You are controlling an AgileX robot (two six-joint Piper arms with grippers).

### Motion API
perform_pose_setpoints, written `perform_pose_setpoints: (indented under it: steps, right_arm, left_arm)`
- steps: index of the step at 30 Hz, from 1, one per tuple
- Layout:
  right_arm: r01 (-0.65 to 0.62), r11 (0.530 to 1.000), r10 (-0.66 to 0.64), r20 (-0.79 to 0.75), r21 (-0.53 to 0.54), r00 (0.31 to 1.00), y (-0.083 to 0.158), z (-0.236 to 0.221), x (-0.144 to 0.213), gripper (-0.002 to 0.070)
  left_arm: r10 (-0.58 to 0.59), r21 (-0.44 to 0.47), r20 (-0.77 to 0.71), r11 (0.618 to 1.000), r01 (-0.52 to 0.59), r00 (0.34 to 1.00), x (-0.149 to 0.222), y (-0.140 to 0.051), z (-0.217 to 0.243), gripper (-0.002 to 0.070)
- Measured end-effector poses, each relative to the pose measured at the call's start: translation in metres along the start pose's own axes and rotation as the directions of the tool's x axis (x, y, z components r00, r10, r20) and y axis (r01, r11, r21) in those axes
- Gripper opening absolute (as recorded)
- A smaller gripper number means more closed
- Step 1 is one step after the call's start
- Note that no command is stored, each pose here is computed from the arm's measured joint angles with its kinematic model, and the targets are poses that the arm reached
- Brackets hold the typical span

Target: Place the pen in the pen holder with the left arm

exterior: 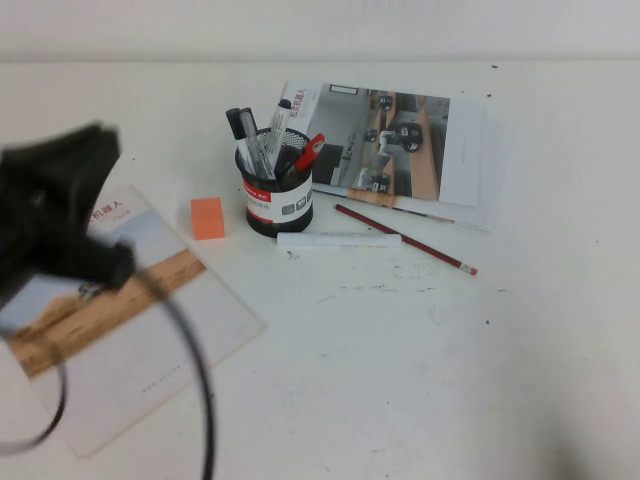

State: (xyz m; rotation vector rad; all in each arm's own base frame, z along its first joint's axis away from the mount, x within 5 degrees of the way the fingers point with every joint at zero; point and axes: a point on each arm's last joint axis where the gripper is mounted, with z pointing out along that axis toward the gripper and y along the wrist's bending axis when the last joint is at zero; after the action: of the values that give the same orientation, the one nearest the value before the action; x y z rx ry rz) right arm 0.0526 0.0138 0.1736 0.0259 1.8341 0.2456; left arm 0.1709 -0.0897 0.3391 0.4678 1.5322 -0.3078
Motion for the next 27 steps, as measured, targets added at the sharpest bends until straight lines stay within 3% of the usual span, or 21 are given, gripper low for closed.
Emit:
perform_pose_setpoints:
  steps: [16, 21, 27]
  right_arm:
    - [0.000, 1.000, 0.000, 0.000, 0.000, 1.000, 0.000, 0.000, 0.000, -0.0022]
    - [0.000, 1.000, 0.000, 0.000, 0.000, 1.000, 0.000, 0.000, 0.000, -0.0022]
    - [0.000, 1.000, 0.000, 0.000, 0.000, 1.000, 0.000, 0.000, 0.000, -0.0022]
  left_arm:
    - [-0.057, -0.037, -0.124, 0.998, 0.053, 0.991, 0.055, -0.003, -0.082, 0.0002]
    - [-0.101, -0.187, -0.060, 0.978, 0.088, 0.993, 0.081, 0.006, -0.110, 0.0002]
    - [-0.101, -0.373, 0.037, 0.922, 0.107, 0.994, 0.113, 0.009, -0.136, 0.0002]
